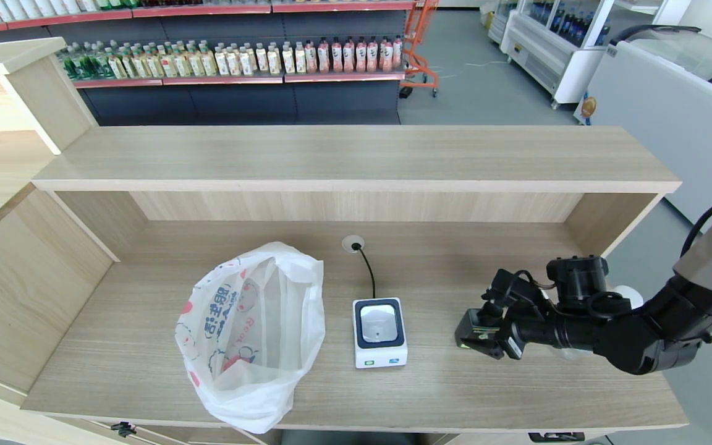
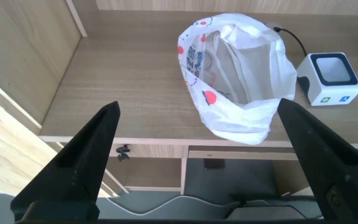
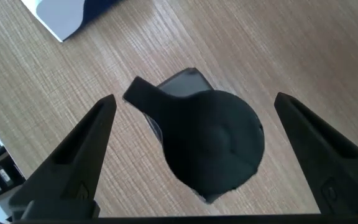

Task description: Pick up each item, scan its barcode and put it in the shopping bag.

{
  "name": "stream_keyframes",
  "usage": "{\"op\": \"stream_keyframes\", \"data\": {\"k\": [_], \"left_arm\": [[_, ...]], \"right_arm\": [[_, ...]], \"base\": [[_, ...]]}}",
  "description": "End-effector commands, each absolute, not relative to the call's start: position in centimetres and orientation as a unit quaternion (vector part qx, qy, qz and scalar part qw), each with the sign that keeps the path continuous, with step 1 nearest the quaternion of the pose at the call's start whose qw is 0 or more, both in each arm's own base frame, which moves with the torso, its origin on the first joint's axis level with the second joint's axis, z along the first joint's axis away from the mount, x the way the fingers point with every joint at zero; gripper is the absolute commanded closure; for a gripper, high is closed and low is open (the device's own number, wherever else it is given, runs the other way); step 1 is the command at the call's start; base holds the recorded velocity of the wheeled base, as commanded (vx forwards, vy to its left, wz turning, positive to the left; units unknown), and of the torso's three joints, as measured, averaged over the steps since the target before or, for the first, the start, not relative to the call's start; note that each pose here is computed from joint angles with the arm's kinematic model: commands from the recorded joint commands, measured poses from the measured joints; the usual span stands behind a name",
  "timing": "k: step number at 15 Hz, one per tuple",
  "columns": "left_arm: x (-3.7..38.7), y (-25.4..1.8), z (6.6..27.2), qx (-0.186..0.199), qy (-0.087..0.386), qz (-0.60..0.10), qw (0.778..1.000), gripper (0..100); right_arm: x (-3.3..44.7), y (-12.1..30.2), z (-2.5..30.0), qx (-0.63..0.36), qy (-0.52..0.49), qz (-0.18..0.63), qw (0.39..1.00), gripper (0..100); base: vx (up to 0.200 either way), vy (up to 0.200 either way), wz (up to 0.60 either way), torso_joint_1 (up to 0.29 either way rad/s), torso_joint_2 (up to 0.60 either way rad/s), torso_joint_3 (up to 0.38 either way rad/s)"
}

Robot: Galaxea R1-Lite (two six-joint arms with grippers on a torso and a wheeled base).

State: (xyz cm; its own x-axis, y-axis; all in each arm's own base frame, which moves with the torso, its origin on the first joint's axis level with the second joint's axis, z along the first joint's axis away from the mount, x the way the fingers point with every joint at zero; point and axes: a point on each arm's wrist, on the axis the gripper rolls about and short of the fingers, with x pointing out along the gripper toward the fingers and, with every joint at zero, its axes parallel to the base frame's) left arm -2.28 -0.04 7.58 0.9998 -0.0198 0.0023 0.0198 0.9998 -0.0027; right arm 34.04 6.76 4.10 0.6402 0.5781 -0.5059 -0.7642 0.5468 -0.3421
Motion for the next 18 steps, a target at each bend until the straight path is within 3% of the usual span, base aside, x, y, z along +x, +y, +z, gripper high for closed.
{"op": "stream_keyframes", "data": {"k": [1, 10, 11, 18], "left_arm": [[-2.3, 0.0, 7.6, -0.002, -0.002, -0.010, 1.000, 0], [-2.3, 0.0, 7.6, -0.002, -0.002, -0.009, 1.000, 0], [-2.3, 0.0, 7.6, -0.002, -0.002, -0.009, 1.000, 0], [-2.3, 0.0, 7.6, -0.002, -0.002, -0.010, 1.000, 0]], "right_arm": [[34.7, 7.0, 3.1, -0.272, 0.169, 0.401, 0.858, 0], [35.2, 6.4, 1.1, -0.249, 0.151, 0.432, 0.853, 0], [35.1, 6.2, 0.8, -0.248, 0.153, 0.435, 0.852, 100], [35.1, 5.0, 0.0, -0.246, 0.153, 0.420, 0.860, 100]], "base": [[0.000, 0.000, 0.00, 0.000, 0.00, 0.000], [0.000, 0.000, 0.00, 0.000, 0.00, 0.000], [0.000, 0.000, 0.00, 0.000, 0.00, 0.000], [0.000, 0.000, 0.00, 0.000, 0.00, 0.000]]}}
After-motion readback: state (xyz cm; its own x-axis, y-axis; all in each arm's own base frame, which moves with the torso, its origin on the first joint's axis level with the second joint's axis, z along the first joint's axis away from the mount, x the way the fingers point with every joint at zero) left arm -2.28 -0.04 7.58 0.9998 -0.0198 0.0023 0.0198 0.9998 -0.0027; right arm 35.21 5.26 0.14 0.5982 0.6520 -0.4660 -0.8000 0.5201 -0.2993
